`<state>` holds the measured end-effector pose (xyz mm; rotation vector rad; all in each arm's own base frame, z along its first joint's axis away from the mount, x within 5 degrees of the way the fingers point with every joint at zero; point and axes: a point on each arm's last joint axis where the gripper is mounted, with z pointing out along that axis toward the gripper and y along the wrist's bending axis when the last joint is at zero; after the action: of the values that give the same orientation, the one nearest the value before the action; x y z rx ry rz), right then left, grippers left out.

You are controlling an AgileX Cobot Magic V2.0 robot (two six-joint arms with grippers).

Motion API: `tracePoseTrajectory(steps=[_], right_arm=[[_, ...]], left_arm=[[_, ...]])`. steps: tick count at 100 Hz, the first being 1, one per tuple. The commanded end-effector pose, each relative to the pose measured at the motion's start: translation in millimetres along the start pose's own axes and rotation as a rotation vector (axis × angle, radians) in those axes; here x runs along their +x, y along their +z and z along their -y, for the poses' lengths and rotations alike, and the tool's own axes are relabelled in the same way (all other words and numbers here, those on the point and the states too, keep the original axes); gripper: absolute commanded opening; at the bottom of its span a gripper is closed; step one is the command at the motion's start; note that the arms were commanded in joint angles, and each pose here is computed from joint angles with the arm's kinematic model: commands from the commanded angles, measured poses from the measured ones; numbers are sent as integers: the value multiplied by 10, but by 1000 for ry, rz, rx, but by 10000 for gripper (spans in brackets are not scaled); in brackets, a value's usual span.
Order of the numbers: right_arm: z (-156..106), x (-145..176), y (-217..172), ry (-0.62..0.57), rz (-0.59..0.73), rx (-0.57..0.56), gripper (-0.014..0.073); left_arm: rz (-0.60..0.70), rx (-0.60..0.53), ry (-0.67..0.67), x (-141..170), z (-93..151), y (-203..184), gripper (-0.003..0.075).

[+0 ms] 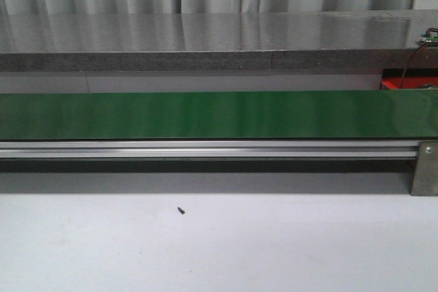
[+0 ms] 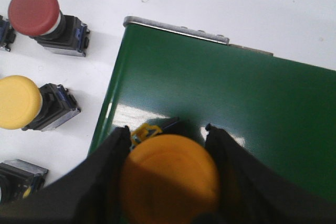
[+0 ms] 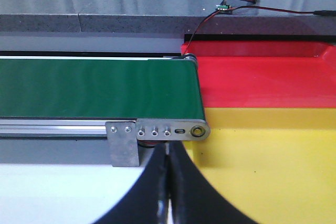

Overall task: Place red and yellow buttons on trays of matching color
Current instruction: 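Lower the yellow button onto the conveyor start and open the left gripper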

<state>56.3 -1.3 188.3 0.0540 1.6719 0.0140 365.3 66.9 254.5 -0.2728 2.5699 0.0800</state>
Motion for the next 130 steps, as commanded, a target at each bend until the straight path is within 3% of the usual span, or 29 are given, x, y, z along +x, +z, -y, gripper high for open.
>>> tracePoseTrajectory(steps=[1, 11, 18, 37, 44, 63, 93, 107, 130], right_arm=[[-6, -148, -32, -3, 121, -6, -69], [-6, -148, -32, -3, 121, -6, -69], [-6, -148, -32, -3, 121, -6, -69], [-6, -148, -32, -3, 121, -6, -69], [-6, -148, -32, -3, 121, -6, -69], [-6, -148, -32, -3, 121, -6, -69], [-6, -148, -32, -3, 121, -6, -69], [-6, -148, -32, -3, 121, -6, -69], [-6, -148, -32, -3, 121, -6, -69]], left_arm=[[121, 12, -4, -165, 27, -235, 15], [114, 19, 9, -159, 34, -235, 62], [109, 39, 27, -154, 53, -235, 152], [110, 76, 36, -154, 87, -237, 545], [114, 76, 36, -157, 87, -253, 623], [141, 78, 38, -206, 86, -409, 634], [321, 49, 33, -255, -26, -1120, 627], [323, -19, -44, -192, -311, -1273, 627], [236, -174, -216, 69, -1015, -1181, 617]])
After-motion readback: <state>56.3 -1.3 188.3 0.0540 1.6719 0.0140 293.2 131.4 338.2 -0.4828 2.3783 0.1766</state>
